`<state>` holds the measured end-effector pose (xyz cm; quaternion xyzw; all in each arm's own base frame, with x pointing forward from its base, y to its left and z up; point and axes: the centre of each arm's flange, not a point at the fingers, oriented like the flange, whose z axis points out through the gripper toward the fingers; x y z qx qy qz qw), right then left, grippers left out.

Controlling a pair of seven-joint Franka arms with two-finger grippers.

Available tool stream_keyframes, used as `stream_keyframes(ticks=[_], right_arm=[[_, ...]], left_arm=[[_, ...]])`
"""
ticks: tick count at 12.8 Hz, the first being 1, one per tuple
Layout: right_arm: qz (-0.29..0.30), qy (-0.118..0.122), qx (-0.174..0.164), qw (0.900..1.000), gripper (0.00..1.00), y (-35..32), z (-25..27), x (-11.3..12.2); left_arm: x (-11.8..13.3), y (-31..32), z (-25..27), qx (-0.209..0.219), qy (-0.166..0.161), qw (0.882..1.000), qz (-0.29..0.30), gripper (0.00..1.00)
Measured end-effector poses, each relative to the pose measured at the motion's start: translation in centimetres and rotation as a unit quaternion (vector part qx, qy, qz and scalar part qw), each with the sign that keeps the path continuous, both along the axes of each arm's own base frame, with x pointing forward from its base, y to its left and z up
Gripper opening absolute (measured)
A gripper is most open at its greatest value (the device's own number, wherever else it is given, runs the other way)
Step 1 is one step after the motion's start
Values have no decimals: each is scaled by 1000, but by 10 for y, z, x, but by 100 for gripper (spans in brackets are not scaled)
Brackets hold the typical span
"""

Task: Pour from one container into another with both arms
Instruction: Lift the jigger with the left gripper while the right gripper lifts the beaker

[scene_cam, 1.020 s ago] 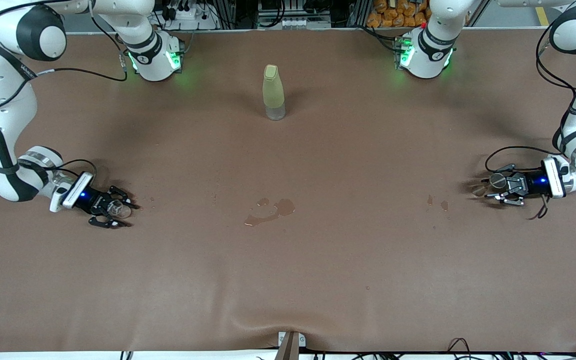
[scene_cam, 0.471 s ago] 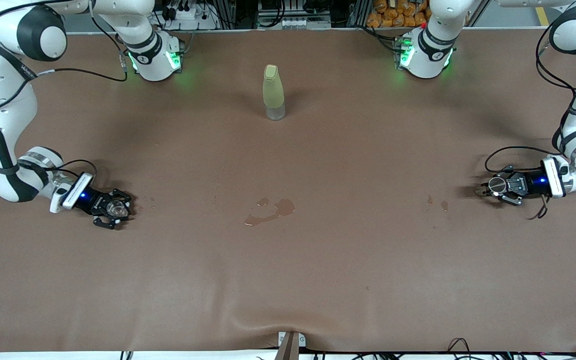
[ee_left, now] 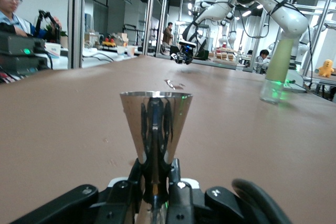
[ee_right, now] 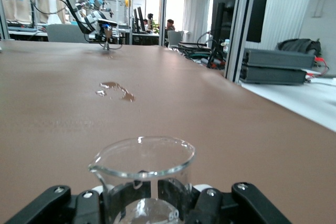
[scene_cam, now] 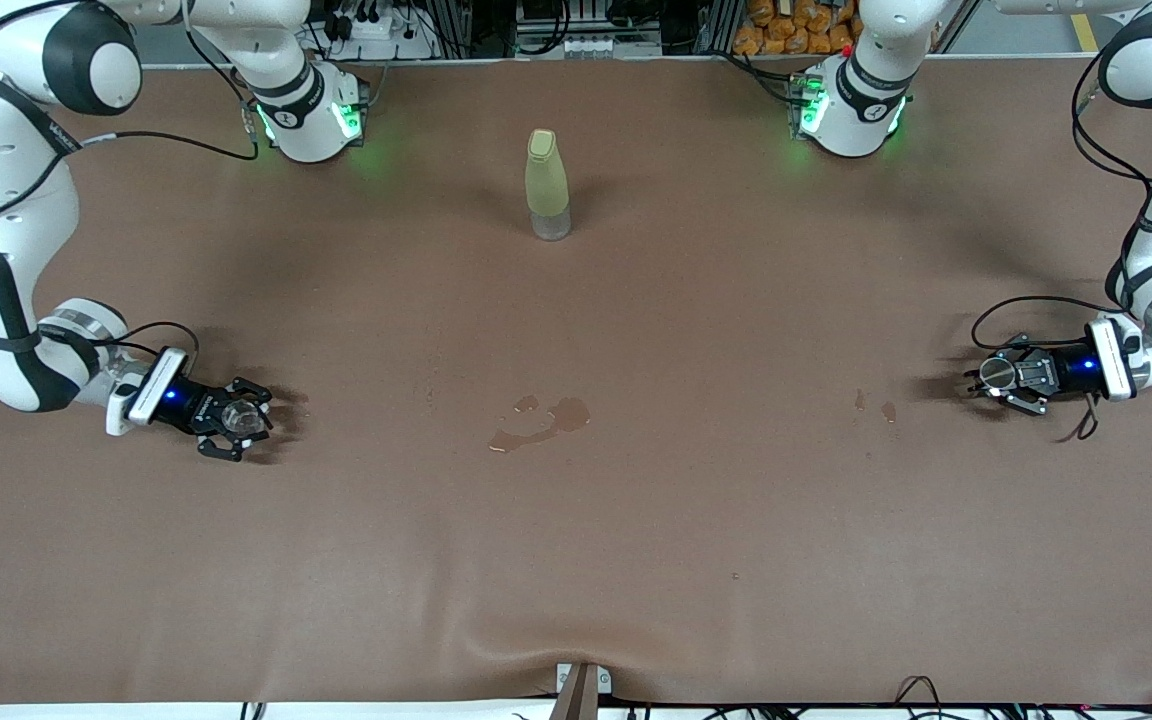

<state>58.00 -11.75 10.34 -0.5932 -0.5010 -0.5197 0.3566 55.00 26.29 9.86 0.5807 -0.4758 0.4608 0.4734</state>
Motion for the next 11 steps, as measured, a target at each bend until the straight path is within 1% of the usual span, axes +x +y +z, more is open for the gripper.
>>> stream_keyframes(ticks=[1,2,4,6,9,11], right_arm=[[7,0,8,1000,15,7,11,4],[15,1,16,1000,15,13,22,7],[33,19,28,999,15,24,45,12],[53,57,35,996,15,39,73,16],[75,121,51,988,15,70,120,15],[79,155,56,983,15,86,147,10]], left_arm=[[13,-5,10,-1,-10,1000,-2,21],[24,-11,20,-3,-11,1000,-3,21],[43,-25,31,-14,-6,1000,6,21],[57,-37,38,-16,-10,1000,11,21],[79,-53,47,-16,-6,999,33,21],[92,-74,51,-20,-4,999,34,21]])
